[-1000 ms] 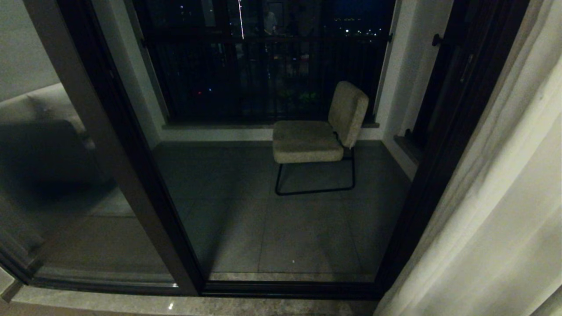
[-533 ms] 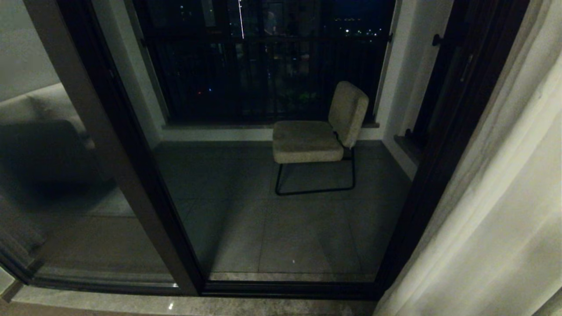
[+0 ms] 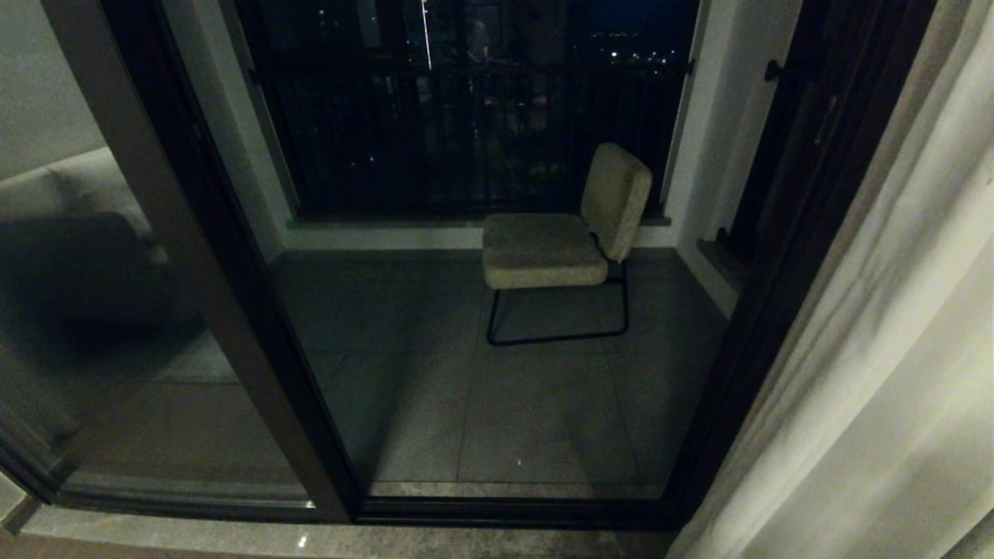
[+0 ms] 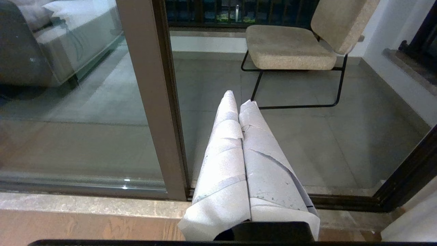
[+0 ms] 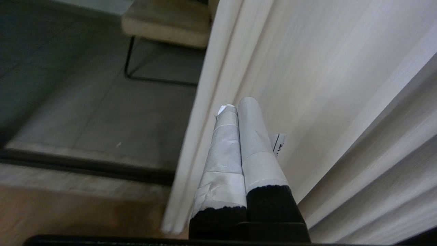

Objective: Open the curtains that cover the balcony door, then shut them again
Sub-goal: Pull the inner curtains open on both sides, then close the inner curtains on both sides

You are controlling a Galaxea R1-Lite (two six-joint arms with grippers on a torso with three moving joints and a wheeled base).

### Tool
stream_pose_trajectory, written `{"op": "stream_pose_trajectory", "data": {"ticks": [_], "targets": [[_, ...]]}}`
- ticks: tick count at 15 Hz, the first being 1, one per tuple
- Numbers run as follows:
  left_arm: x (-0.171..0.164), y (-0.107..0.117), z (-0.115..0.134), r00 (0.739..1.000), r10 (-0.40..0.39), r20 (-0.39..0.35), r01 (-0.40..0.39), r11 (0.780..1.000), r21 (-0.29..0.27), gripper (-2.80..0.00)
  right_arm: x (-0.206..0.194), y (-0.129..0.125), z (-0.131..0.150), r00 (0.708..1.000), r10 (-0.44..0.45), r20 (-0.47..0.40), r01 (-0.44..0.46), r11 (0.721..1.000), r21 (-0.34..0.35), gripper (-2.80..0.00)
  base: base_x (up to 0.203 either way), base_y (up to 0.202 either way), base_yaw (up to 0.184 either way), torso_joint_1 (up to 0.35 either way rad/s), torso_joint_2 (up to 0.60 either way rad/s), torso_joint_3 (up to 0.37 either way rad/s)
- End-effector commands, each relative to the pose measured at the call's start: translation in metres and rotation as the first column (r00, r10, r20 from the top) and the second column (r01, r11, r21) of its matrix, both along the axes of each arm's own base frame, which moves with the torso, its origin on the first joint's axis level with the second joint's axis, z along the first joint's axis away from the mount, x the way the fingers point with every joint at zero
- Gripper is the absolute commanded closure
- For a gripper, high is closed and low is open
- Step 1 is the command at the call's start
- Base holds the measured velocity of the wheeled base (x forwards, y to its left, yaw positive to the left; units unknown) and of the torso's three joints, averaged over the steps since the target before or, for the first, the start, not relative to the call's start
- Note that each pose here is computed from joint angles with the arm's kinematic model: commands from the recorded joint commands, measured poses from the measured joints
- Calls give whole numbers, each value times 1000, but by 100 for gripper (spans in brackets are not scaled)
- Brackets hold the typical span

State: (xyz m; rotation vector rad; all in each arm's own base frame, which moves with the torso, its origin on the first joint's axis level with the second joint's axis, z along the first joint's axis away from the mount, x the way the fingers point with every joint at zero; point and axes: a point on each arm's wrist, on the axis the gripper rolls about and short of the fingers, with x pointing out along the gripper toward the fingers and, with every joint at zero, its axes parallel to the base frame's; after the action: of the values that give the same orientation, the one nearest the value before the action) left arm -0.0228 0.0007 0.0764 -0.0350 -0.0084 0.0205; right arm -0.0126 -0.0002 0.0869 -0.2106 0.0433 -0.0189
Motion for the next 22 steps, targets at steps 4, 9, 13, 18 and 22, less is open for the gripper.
{"op": "stream_pose_trajectory", "data": {"ticks": [4, 9, 13, 18, 22], "targets": [[0, 0, 0, 1000, 1, 0, -1, 1000, 0, 0, -10, 2, -11, 997, 72, 41, -73, 997, 12, 0, 0, 0, 0, 0, 0, 0], [0, 0, 0, 1000, 1, 0, -1, 1000, 0, 0, -10, 1, -11, 998, 54, 44, -59, 991, 117, 0, 0, 0, 0, 0, 0, 0], [0, 0, 0, 1000, 1, 1, -1, 1000, 0, 0, -10, 1, -11, 997, 57, 43, -61, 992, 107, 0, 0, 0, 0, 0, 0, 0], [0, 0, 0, 1000, 1, 1, -1, 1000, 0, 0, -10, 1, -11, 998, 57, 40, -61, 992, 112, 0, 0, 0, 0, 0, 0, 0], [0, 0, 0, 1000, 1, 0, -1, 1000, 0, 0, -10, 1, -11, 998, 54, 42, -58, 993, 107, 0, 0, 0, 0, 0, 0, 0]]}}
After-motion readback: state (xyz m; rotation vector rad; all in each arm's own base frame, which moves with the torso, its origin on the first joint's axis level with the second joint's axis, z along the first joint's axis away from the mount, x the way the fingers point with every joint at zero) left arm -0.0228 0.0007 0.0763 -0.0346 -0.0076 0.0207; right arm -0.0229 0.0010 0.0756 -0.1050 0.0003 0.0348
